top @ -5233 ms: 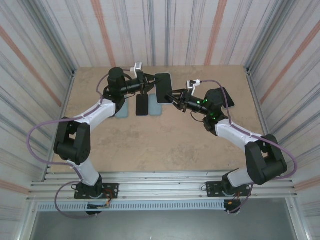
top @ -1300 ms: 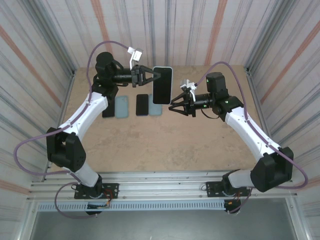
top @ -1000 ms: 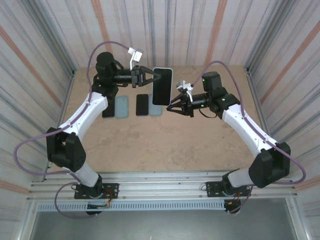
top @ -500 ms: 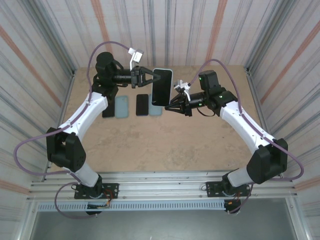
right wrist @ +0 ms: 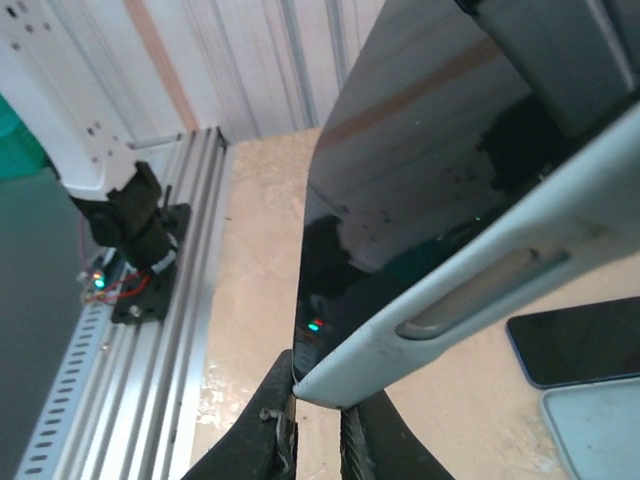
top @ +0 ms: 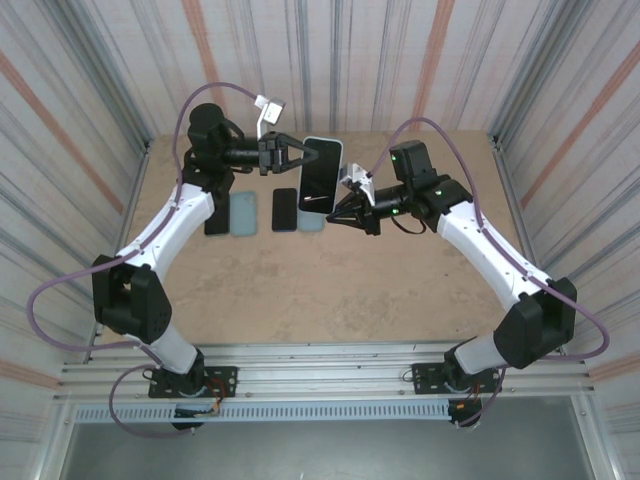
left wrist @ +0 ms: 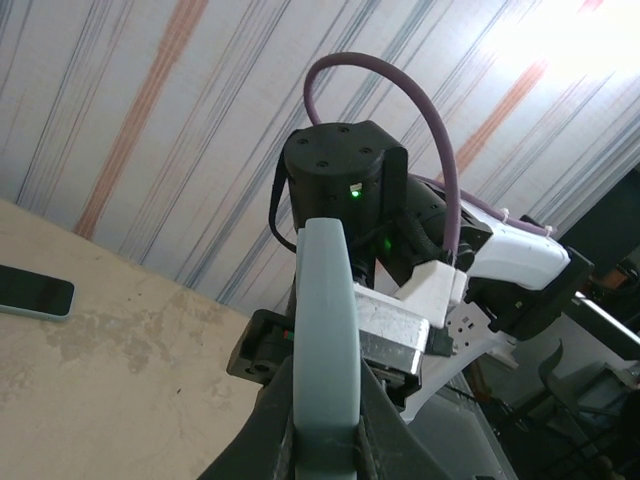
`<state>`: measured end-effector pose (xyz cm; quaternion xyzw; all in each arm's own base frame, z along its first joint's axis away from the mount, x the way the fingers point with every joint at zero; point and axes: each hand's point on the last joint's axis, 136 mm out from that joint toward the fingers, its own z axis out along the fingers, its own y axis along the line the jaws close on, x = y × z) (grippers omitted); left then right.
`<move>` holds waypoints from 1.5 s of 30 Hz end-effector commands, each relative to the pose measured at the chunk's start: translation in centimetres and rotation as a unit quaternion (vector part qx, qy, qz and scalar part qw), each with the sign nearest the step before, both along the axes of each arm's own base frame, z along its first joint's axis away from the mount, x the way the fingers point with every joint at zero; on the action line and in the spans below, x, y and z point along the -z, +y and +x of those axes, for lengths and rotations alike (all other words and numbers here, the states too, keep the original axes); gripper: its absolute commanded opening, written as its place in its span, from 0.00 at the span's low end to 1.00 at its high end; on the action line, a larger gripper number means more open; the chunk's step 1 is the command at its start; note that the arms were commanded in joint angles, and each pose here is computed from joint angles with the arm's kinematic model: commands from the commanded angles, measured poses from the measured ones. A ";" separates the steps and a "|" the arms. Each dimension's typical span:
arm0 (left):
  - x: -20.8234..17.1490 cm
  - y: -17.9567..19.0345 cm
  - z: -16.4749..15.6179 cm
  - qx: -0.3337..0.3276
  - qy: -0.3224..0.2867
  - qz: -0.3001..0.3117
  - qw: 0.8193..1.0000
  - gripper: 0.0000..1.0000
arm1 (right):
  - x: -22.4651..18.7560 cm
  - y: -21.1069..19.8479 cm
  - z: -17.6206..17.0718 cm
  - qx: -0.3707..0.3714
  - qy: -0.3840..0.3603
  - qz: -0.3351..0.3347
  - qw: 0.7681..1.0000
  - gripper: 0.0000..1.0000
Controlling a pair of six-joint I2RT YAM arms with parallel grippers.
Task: Take the phone out of the phone case
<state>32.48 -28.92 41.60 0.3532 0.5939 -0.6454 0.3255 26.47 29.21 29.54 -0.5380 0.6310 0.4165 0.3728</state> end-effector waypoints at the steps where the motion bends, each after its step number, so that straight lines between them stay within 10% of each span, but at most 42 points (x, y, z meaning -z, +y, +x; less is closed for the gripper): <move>1: -2.7 -0.1 -2.6 0.023 0.000 -0.009 1.000 0.00 | -0.2 -0.1 1.9 0.040 -0.074 -0.029 0.996 0.09; 24: -2.4 -1.0 -2.6 0.020 0.009 -0.013 1.000 0.00 | -3.4 -1.0 0.9 0.037 -0.027 0.090 0.995 0.26; 32: -1.8 -1.0 1.0 -0.077 0.076 -0.033 0.994 0.00 | -4.1 -1.3 1.5 0.067 0.040 0.141 0.987 0.41; 45: 2.2 -0.3 6.3 -0.189 0.297 -0.111 0.929 0.00 | -4.0 -2.2 5.7 0.209 0.312 0.278 0.884 0.52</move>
